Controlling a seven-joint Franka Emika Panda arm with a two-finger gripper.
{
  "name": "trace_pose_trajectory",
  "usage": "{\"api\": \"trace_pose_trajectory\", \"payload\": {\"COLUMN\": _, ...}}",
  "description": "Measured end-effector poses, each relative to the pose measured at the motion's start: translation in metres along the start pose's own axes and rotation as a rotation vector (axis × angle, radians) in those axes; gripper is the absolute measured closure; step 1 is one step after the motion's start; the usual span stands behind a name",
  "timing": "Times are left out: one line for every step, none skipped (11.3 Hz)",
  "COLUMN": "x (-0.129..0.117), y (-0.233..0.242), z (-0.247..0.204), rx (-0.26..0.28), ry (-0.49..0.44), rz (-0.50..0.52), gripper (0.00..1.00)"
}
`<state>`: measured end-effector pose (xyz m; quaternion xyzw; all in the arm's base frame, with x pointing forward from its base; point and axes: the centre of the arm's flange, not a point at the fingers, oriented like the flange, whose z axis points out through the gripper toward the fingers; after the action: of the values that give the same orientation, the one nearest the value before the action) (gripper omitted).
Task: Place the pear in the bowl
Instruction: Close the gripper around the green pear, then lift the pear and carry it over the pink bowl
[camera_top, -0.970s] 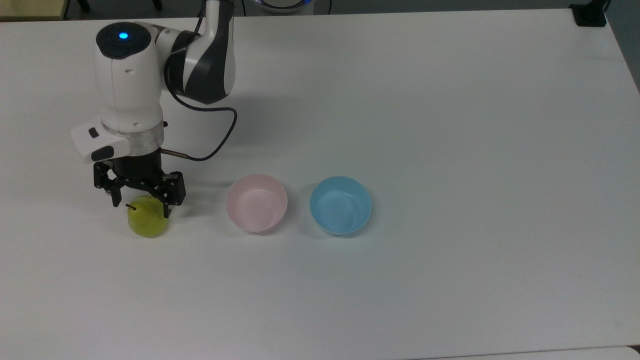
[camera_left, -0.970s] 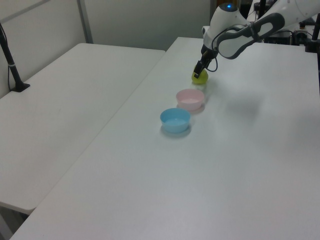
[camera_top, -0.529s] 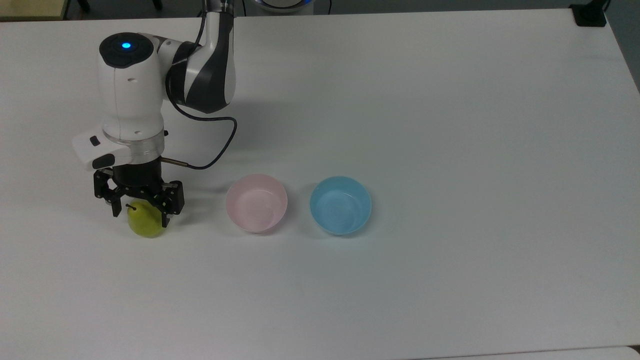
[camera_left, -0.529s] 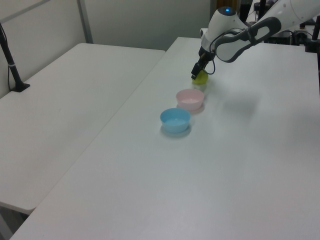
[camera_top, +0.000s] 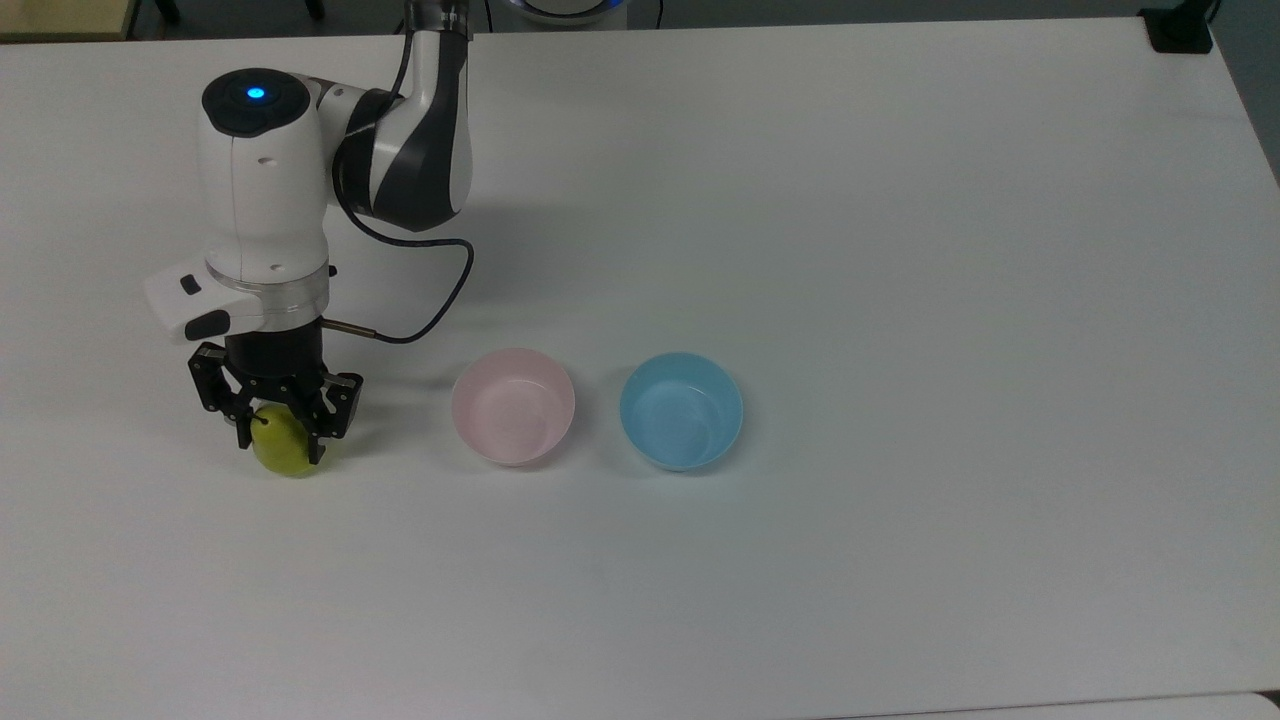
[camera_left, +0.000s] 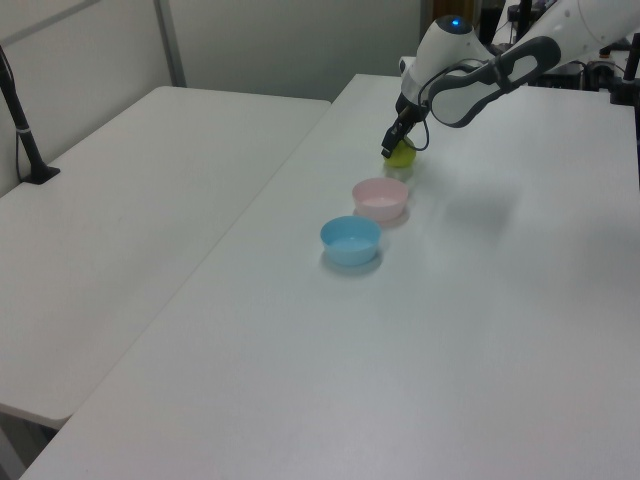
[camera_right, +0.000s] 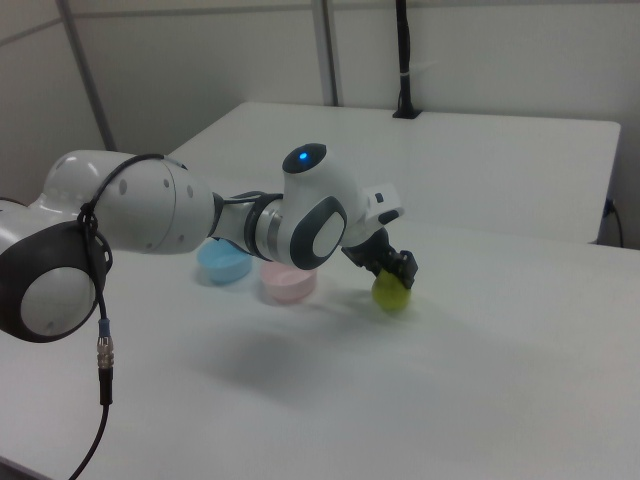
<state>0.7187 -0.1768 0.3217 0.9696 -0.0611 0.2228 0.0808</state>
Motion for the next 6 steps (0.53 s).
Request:
{"api": "trace_pose_trajectory", "payload": {"x": 0.001, "y": 0.0, "z": -0.001, "rx": 0.0, "ry": 0.002, "rz": 0.0, "gripper": 0.36}}
{"api": "trace_pose_trajectory", "payload": {"x": 0.003, "y": 0.001, "z": -0.002, "rx": -0.001, "ry": 0.007, "rz": 0.0, "gripper": 0.36}}
{"api": "trace_pose_trajectory", "payload": {"x": 0.007, "y": 0.002, "z": -0.006, "rx": -0.003, "ry": 0.017, "rz": 0.002, "gripper": 0.36}}
{"api": "trace_pose_trajectory", "payload": {"x": 0.012, "y": 0.005, "z": -0.013, "rx": -0.006, "ry": 0.032, "rz": 0.005, "gripper": 0.36}}
{"api": "trace_pose_trajectory", "payload": {"x": 0.019, "y": 0.009, "z": -0.024, "rx": -0.01, "ry": 0.051, "rz": 0.009, "gripper": 0.36}}
{"api": "trace_pose_trajectory", "payload": {"x": 0.025, "y": 0.012, "z": -0.039, "rx": -0.013, "ry": 0.073, "rz": 0.013, "gripper": 0.36}}
